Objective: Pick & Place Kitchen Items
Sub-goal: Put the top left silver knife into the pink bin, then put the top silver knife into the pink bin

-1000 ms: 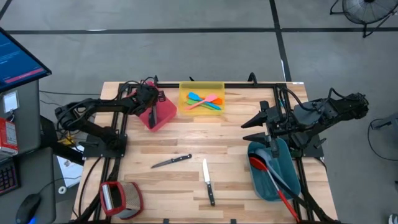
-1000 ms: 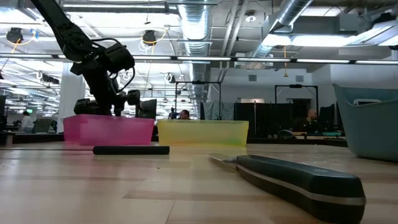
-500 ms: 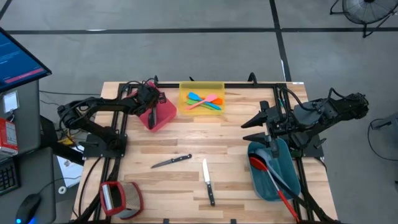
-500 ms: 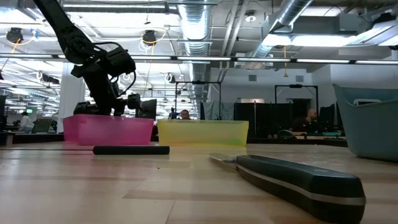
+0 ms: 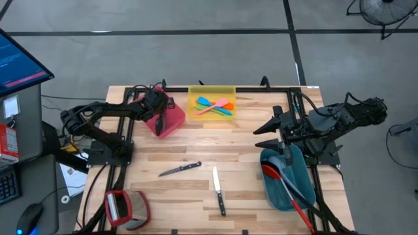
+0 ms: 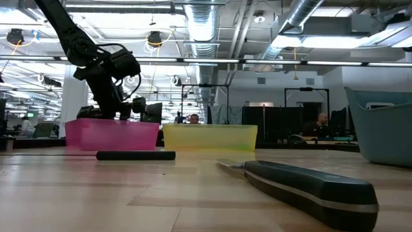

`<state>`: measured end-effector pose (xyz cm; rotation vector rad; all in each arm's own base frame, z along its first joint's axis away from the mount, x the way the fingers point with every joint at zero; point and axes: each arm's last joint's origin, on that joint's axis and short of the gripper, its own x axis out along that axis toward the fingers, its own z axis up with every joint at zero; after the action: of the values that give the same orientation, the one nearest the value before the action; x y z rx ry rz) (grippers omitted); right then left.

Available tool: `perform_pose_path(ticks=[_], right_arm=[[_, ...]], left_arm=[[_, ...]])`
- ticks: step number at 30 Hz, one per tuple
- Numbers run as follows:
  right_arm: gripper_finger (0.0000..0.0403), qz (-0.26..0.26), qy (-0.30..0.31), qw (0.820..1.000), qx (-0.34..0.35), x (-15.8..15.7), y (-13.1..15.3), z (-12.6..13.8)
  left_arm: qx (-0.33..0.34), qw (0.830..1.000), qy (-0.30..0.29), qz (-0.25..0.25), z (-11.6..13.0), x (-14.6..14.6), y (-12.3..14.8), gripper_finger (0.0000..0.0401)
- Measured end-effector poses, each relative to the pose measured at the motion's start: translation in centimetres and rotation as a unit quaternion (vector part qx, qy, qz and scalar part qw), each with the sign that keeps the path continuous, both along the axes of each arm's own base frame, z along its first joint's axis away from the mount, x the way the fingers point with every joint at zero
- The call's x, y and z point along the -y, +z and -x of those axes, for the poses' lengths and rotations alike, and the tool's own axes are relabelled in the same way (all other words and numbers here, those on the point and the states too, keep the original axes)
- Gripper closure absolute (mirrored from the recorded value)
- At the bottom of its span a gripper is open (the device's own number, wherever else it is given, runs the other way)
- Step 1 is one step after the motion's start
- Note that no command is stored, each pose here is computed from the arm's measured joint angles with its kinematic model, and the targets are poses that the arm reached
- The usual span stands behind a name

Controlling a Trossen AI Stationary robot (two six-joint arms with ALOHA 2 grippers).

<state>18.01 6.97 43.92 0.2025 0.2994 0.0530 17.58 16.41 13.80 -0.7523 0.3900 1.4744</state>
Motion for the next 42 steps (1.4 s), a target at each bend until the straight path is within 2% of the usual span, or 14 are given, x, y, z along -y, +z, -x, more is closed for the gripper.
perform_pose_path(ticks=[12,16,22,31,42], right_arm=[[0.0201,0.0,0.0,1.0,0.0,0.0,0.0,0.0],[0.0201,0.0,0.0,1.0,0.0,0.0,0.0,0.0],[0.0201,0.0,0.0,1.0,0.0,0.0,0.0,0.0],[0.0201,0.005,0.002,1.0,0.0,0.0,0.0,0.0],[0.0201,0.004,0.001,1.0,0.001,0.0,0.0,0.0]], left_arm=[[0.008,0.999,-0.03,0.01,-0.1,0.1,0.3,0.0212],[0.016,0.998,-0.053,-0.001,0.0,0.3,1.2,0.0192],[0.021,0.993,-0.107,-0.046,0.1,1.1,3.7,0.019],[0.064,0.977,-0.173,-0.107,0.3,3.2,7.3,0.0202],[0.124,0.938,-0.304,-0.108,-0.8,6.7,9.0,0.0193]])
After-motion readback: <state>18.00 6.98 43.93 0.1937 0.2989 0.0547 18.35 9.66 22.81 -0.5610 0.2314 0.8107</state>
